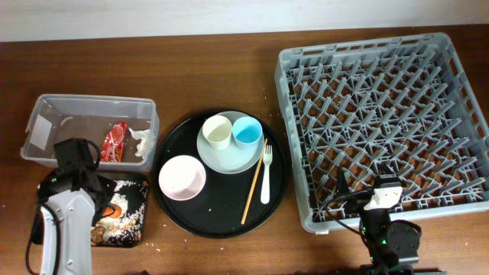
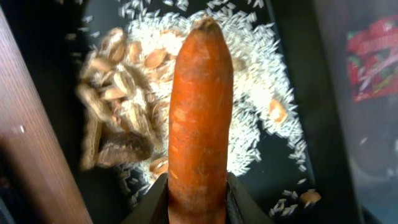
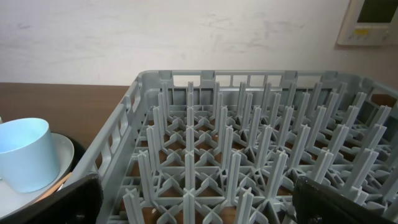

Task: Sort waste into correct bins and load items into the dishwasher rack
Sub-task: 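Carry the carrot with the left gripper and drop it on the scraps tray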

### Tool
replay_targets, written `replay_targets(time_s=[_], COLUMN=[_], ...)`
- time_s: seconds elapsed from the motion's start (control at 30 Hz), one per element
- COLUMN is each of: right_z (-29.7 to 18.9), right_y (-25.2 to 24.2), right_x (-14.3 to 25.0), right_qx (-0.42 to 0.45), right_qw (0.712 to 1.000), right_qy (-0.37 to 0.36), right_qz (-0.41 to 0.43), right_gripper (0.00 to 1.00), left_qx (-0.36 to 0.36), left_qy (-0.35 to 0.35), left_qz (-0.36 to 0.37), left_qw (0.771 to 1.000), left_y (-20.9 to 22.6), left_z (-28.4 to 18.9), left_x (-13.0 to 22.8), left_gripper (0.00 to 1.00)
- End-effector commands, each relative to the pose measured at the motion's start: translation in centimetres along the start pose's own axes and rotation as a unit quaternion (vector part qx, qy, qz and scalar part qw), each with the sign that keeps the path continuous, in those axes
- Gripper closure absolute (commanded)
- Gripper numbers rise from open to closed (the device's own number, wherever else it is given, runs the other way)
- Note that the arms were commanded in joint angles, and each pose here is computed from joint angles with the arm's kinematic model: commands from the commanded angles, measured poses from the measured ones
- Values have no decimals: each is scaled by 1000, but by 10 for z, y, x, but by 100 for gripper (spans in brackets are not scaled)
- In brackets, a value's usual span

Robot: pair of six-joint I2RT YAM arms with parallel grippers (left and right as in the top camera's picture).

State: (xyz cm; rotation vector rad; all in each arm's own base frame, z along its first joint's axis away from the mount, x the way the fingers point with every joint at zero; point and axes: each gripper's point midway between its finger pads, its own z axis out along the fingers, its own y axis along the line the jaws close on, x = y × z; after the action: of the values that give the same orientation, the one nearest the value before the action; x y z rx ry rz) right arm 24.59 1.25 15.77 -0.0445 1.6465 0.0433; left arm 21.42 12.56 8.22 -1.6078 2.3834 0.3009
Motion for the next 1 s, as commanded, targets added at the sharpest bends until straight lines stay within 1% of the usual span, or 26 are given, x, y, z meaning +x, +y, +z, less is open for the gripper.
replay_targets(time_s=[0.0, 0.07, 0.17, 0.47, 0.6, 0.63, 0.67, 0.7, 0.77, 0.83, 0.87, 0.9, 0.93, 0.97], right_z=[0, 0, 0, 0, 0, 0, 0, 0, 0, 0, 0, 0, 0, 0], right_y=[0, 0, 0, 0, 0, 0, 0, 0, 0, 0, 0, 0, 0, 0], right_x=[2, 2, 2, 2, 2, 2, 2, 2, 2, 2, 2, 2, 2, 2], right_qx=[0, 0, 0, 0, 0, 0, 0, 0, 0, 0, 0, 0, 0, 0], right_qw=[1000, 1000, 1000, 1000, 1000, 1000, 1000, 1000, 1000, 1000, 1000, 1000, 1000, 1000], right_qy=[2, 2, 2, 2, 2, 2, 2, 2, 2, 2, 2, 2, 2, 2], right_qz=[2, 2, 2, 2, 2, 2, 2, 2, 2, 2, 2, 2, 2, 2], right_gripper=[1, 1, 1, 1, 1, 1, 1, 1, 1, 1, 1, 1, 1, 1], left_qx=[25, 66, 72, 79, 72, 72, 73, 73, 75, 77, 81, 99, 147, 206], left_qy=[32, 54, 46, 37, 24, 24, 24, 24, 20, 19, 15, 13, 11, 8], left_qz=[-53, -89, -118, -119, -121, -121, -121, -121, -121, -121, -118, -99, -56, -16], left_qw=[998, 992, 989, 989, 990, 990, 990, 990, 990, 989, 990, 990, 987, 978], left_y=[9, 5, 11, 9, 11, 11, 11, 10, 10, 9, 8, 4, -8, -23], left_z=[26, 38, 42, 43, 43, 43, 43, 43, 43, 43, 40, 31, 14, -5], left_x=[9, 11, 0, -5, -10, -10, -10, -10, -12, -13, -15, -16, -15, -12], left_gripper=[100, 100, 100, 99, 93, 83, 55, 42, 38, 39, 42, 44, 46, 48])
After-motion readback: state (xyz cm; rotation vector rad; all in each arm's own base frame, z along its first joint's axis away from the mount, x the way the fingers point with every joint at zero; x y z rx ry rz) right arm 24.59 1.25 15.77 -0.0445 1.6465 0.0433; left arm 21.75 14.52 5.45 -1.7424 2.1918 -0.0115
